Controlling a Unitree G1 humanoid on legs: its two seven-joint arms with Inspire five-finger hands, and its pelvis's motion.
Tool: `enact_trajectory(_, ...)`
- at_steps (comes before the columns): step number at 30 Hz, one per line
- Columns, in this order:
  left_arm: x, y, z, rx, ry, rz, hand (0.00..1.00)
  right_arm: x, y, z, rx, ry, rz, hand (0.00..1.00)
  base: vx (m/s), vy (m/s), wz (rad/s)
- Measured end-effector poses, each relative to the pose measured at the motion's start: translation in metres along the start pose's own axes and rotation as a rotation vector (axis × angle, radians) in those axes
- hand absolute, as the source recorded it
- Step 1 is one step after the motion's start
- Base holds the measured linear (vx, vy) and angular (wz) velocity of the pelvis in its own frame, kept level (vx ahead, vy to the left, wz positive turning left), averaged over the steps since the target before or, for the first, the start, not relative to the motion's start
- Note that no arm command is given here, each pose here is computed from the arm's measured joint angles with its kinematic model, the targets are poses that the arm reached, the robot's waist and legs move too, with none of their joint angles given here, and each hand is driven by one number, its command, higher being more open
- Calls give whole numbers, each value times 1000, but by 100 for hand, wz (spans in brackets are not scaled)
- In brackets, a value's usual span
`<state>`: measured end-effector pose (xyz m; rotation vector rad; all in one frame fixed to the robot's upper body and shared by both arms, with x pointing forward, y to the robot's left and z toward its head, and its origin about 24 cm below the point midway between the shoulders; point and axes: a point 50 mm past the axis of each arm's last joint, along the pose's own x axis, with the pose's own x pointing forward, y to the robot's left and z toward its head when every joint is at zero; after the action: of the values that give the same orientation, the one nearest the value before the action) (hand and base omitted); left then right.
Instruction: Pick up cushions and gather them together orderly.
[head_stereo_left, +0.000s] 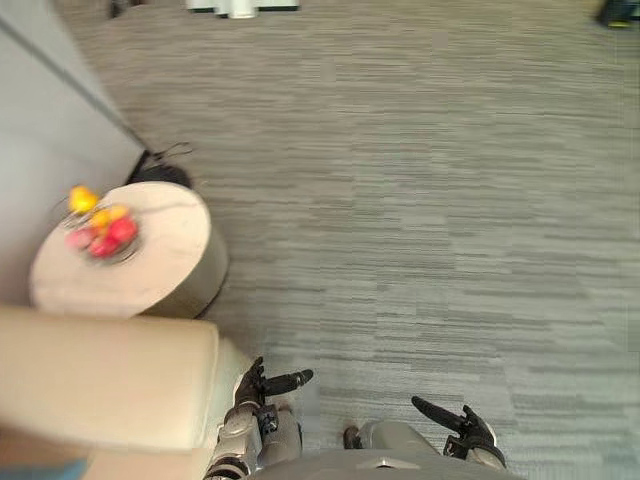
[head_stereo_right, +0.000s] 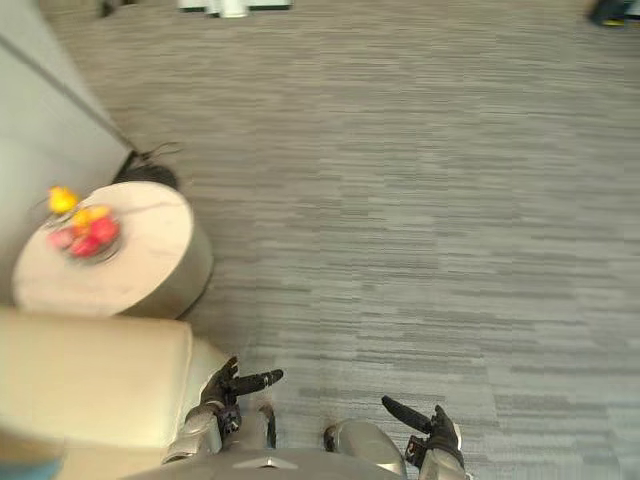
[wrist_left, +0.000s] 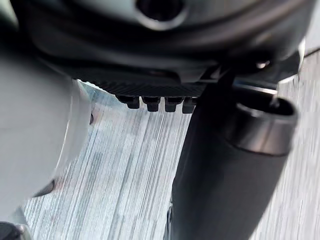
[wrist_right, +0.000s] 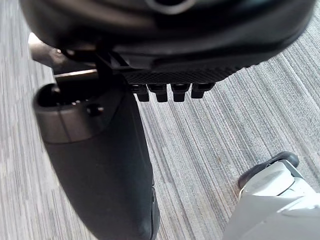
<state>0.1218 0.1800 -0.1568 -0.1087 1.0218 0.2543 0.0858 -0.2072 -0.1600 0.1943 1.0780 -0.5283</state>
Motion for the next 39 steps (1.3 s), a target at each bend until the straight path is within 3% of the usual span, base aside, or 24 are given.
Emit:
enact_trajectory(4,1,4,2,62,-3,-8,100,3,23,8,-21,8,51,100,92,-18,-77)
enact_trajectory(6,1,-6,1,100,0,-40,100,8,14,24,-50,-20,45,100,-6,48,-89)
enact_trajectory(8,1,7,-2,118,23,-8,100,7,21,25,-39,-45,61,100,48,-21,-58)
enact_trajectory(13,1,18,10,96,-38,25,100,5,12,14,-28,-19,34,100,65,-152,-87)
enact_trajectory(16,0,8,11,59,-56,4,100,5,2,13,-27,-15,-7,100,185,22,-133)
enact_trajectory(19,0,1,16,42,-81,-11,100,4,5,9,-21,-4,-1,100,306,144,-156)
enact_trajectory(27,-1,15,7,40,-48,24,100,0,11,-5,-18,29,20,100,435,154,-111)
enact_trajectory(33,-1,3,6,107,-40,-15,100,3,11,21,-24,-65,37,100,436,-17,-44)
enact_trajectory(37,-2,15,-4,149,3,5,100,6,15,31,-64,-89,47,100,588,-315,-36)
enact_trajectory(39,-1,4,-5,146,19,-15,100,10,2,43,-95,-107,11,100,615,-424,-58)
